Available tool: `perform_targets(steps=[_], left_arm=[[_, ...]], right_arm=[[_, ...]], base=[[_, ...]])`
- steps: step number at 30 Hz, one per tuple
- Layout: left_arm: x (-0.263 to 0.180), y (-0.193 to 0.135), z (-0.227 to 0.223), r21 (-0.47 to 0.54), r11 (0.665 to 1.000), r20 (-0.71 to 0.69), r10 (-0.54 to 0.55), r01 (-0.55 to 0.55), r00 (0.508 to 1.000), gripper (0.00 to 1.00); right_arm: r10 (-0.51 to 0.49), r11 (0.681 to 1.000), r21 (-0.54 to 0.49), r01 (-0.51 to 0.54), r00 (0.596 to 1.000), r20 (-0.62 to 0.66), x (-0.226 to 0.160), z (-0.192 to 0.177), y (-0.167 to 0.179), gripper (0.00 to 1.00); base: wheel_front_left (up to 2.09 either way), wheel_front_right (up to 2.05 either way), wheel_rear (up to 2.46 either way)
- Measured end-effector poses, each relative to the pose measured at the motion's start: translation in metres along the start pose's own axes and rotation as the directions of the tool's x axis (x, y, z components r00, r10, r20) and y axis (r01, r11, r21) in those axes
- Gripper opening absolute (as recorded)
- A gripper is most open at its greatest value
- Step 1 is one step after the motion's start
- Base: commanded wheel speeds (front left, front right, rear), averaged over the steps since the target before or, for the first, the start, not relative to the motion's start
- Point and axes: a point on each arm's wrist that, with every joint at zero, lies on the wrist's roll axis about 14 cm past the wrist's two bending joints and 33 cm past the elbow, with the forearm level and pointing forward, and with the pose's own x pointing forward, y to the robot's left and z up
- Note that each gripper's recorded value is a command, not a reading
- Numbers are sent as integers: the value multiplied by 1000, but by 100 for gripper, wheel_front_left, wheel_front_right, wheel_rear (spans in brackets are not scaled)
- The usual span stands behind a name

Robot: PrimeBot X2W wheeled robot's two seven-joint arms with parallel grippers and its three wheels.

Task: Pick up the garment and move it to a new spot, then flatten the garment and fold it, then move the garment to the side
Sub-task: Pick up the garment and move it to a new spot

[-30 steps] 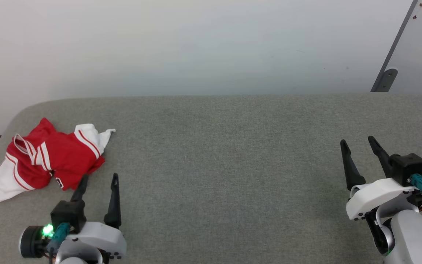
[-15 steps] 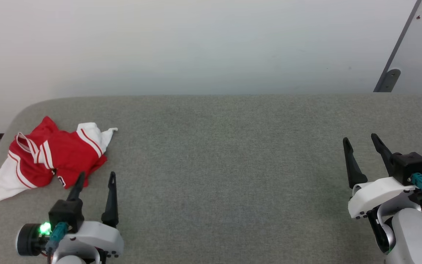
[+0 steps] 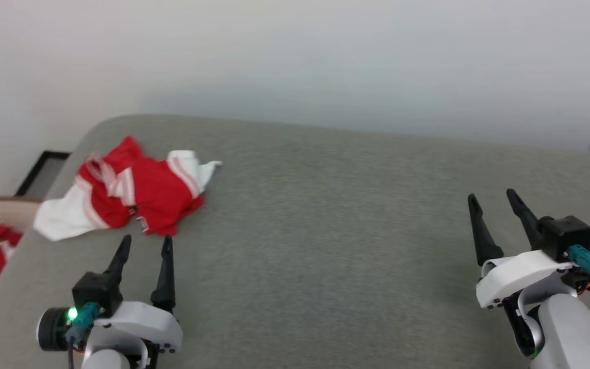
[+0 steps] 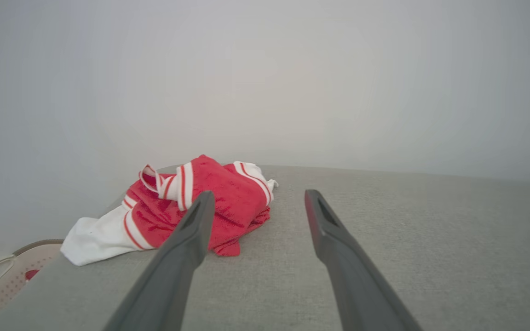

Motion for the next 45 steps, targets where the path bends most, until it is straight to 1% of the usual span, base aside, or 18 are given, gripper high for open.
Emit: perform_targets(steps=[5, 10, 12, 14, 16, 19, 22, 24, 26, 29, 32, 36, 40, 41, 44, 45], left_arm=[[-24, 39, -2, -1, 993, -12, 115, -115, 993, 100], [-55, 77, 0, -2, 971, -9, 238, -238, 971, 100], [-74, 98, 3, -9, 949, -1, 314, -314, 950, 100], [-95, 118, 5, -16, 921, 8, 390, -390, 921, 100], [-113, 133, 8, -22, 891, 18, 453, -453, 891, 100], [-139, 149, 9, -26, 848, 20, 530, -529, 848, 100], [-157, 159, 7, -20, 815, 14, 579, -579, 815, 100], [-162, 161, 7, -15, 806, 11, 592, -592, 806, 100], [-164, 160, 6, -17, 802, 8, 597, -597, 802, 100], [-165, 159, 6, -16, 801, 8, 599, -599, 801, 100], [-160, 155, 6, -12, 816, 7, 578, -578, 816, 100], [-138, 144, 8, 9, 863, 13, 505, -505, 863, 100], [-99, 127, 15, 58, 921, 20, 384, -385, 923, 100], [-89, 123, 18, 66, 931, 25, 357, -358, 934, 100], [-59, 120, 35, 81, 949, 57, 300, -304, 952, 100], [-48, 120, 42, 65, 954, 73, 289, -294, 955, 100]], right_arm=[[118, 993, 23, -117, 993, -9, 19, -6, 46, 100], [236, 971, 47, -235, 972, -8, 34, -8, 96, 100], [305, 951, 50, -304, 952, -11, 38, -9, 124, 100], [380, 924, 54, -380, 925, -2, 43, -6, 156, 100], [448, 892, 57, -449, 894, 18, 49, 2, 186, 100], [526, 848, 62, -526, 850, 20, 52, 3, 220, 100], [581, 810, 82, -580, 814, 23, 53, 3, 246, 100], [592, 801, 96, -591, 806, 21, 56, 1, 251, 100], [595, 799, 105, -592, 804, 11, 57, -4, 251, 100], [598, 796, 106, -596, 801, 8, 56, -5, 250, 100], [593, 800, 110, -590, 805, 11, 56, -4, 247, 100], [554, 827, 114, -550, 833, 0, 56, -9, 227, 100], [504, 859, 105, -500, 864, -6, 57, -14, 202, 100], [491, 867, 106, -487, 871, -10, 56, -16, 196, 100], [481, 873, 92, -479, 877, -4, 53, -15, 190, 100], [476, 876, 90, -475, 879, 1, 53, -13, 188, 100]], base=[[0, 0, 0], [0, 0, 0], [0, 0, 0], [0, 0, 0], [0, 0, 0], [0, 0, 0], [-10, -10, -10], [-17, -17, -17], [-9, -9, -9], [-1, -1, -1], [0, 0, 0], [0, 0, 0], [0, 0, 0], [0, 0, 0], [0, 0, 0], [0, 0, 0]])
